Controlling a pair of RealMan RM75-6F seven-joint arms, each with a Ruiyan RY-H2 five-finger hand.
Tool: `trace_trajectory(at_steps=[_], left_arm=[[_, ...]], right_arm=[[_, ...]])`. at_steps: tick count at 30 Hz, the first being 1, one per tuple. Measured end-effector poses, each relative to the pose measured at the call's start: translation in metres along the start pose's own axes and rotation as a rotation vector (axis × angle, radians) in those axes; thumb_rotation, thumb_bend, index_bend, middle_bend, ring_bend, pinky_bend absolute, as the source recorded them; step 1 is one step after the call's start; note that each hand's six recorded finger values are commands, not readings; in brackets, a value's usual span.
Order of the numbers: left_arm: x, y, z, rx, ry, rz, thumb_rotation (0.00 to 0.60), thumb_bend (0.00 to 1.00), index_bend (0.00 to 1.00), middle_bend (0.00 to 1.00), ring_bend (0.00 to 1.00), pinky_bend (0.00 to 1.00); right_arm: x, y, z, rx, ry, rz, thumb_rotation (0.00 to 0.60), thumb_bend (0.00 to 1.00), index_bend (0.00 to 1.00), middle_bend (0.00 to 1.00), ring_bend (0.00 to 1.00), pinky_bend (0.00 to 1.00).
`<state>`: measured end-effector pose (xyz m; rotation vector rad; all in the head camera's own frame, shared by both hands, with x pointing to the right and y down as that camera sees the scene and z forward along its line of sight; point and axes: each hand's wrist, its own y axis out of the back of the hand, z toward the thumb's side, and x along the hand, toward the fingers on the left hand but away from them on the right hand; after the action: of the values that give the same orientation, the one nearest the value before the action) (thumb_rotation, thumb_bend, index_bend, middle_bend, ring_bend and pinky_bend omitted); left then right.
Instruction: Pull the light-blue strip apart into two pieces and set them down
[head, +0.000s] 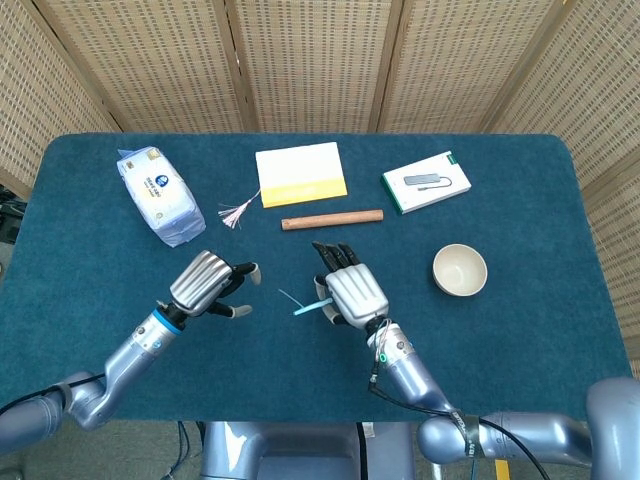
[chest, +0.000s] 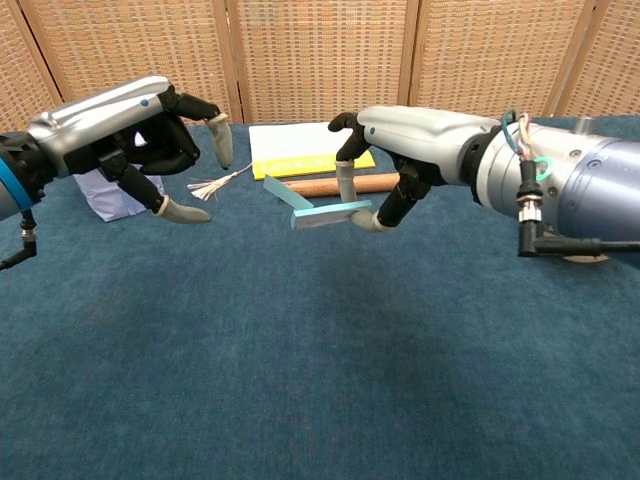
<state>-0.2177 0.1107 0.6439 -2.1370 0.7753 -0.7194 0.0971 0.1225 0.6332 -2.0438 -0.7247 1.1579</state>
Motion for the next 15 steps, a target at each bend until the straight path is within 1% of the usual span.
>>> trace_trajectory(at_steps=[7,11,15], left_arm=[[0.013,-0.008,0.009,-0.025,-0.014,-0.003,0.6,0.18,0.52,0.94,0.96,0.99],[0.018,-0.008,0.014,-0.018,-0.022,-0.006,0.6,0.19,0.56,0.94,0.96,0.99],[0.024,-0.005,0.019,0.003,-0.027,0.004,0.6,0.21,0.56,0.94,0.96,0.99]], right_arm=[[0.002,0.004,-0.001,0.001,0.0,0.0,0.6,0.54,0.62,0.0,0.0,0.0],[0.003,0.005,0.0,-0.002,0.004,0.0,0.6,0.54,0.62,0.0,0.0,0.0],[0.005,0.007,-0.001,-0.006,0.003,-0.005,0.6,0.54,0.62,0.0,0.0,0.0]])
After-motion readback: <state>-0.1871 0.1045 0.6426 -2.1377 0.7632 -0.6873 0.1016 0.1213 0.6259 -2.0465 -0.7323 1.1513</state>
